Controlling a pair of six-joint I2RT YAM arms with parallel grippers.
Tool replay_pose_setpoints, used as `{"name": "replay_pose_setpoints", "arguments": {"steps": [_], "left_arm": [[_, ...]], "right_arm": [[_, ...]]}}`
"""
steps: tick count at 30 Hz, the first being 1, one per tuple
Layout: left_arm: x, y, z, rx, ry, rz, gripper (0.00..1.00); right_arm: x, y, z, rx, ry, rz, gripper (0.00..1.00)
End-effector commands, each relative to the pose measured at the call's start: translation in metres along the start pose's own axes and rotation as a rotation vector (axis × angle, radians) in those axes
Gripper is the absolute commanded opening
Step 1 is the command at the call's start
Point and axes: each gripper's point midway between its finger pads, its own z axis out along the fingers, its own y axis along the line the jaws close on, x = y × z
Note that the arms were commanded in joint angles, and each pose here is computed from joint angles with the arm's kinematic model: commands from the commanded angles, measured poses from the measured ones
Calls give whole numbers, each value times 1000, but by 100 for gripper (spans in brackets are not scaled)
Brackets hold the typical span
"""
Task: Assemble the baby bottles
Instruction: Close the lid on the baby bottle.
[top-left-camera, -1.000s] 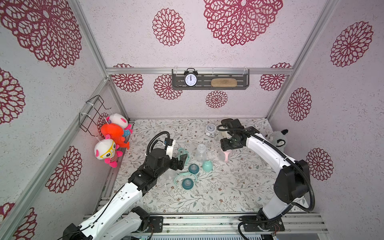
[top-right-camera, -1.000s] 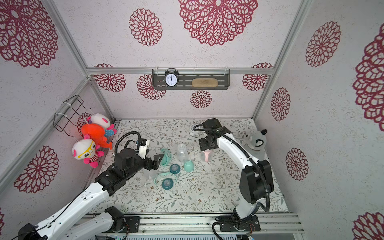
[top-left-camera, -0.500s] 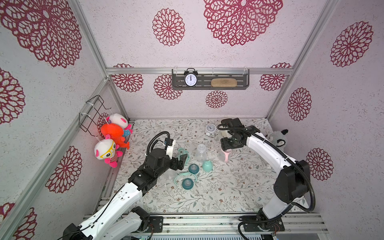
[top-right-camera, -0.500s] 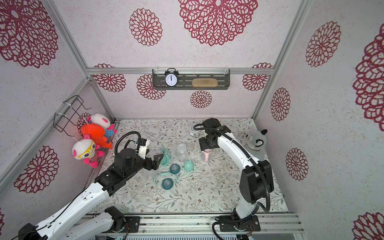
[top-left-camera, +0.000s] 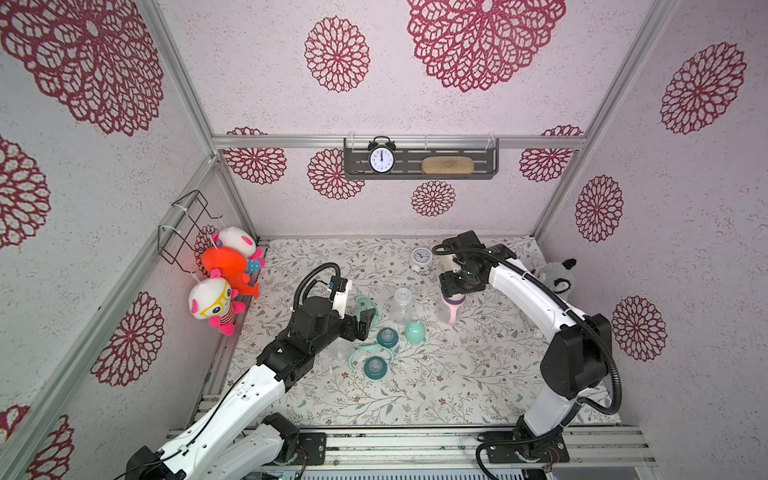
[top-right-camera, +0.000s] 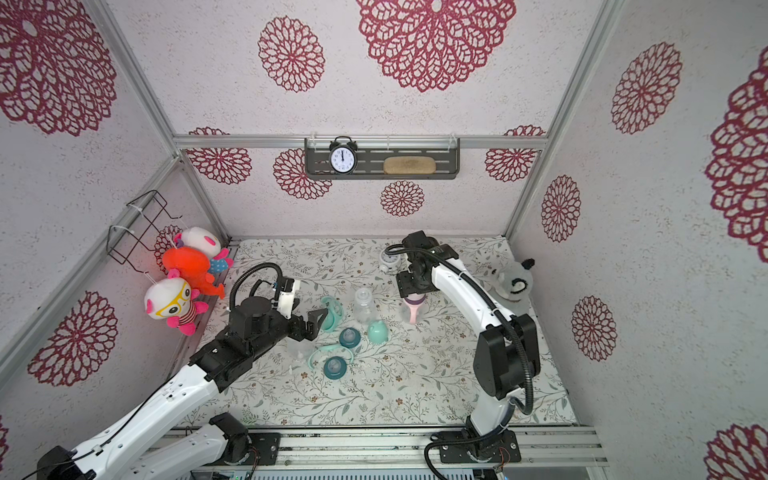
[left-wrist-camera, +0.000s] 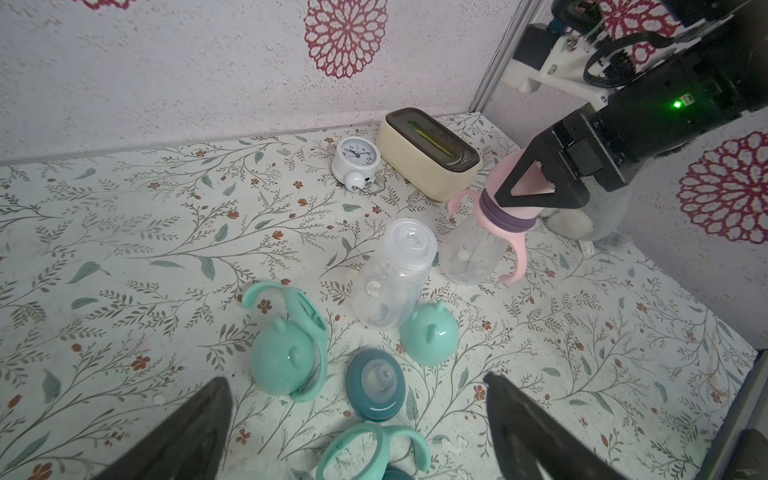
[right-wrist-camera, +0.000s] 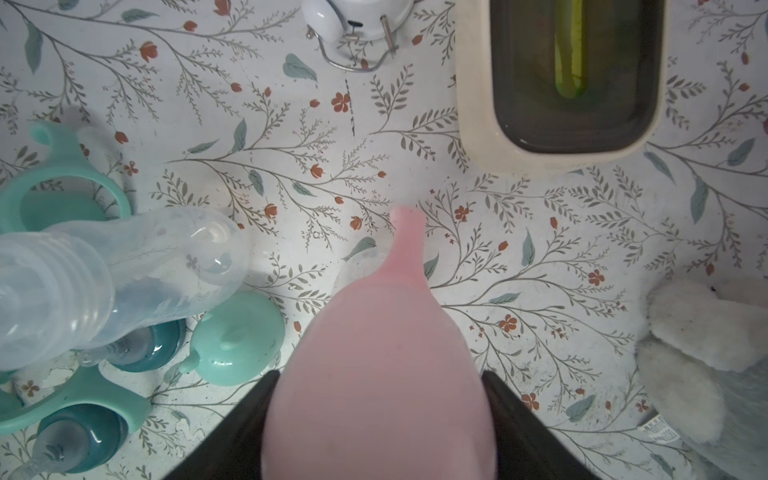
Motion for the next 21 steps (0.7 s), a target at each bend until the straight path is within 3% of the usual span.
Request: {"name": "replay_pose_setpoints", "arguments": {"steps": [1, 21], "left_arm": [[-8, 1, -2, -4, -17, 4, 98], [-8, 2, -3, -7, -19, 5, 98]], "right_arm": [[-2, -6, -10, 20, -1, -13, 74], [12, -4, 7, -8, 35, -2, 75]]}}
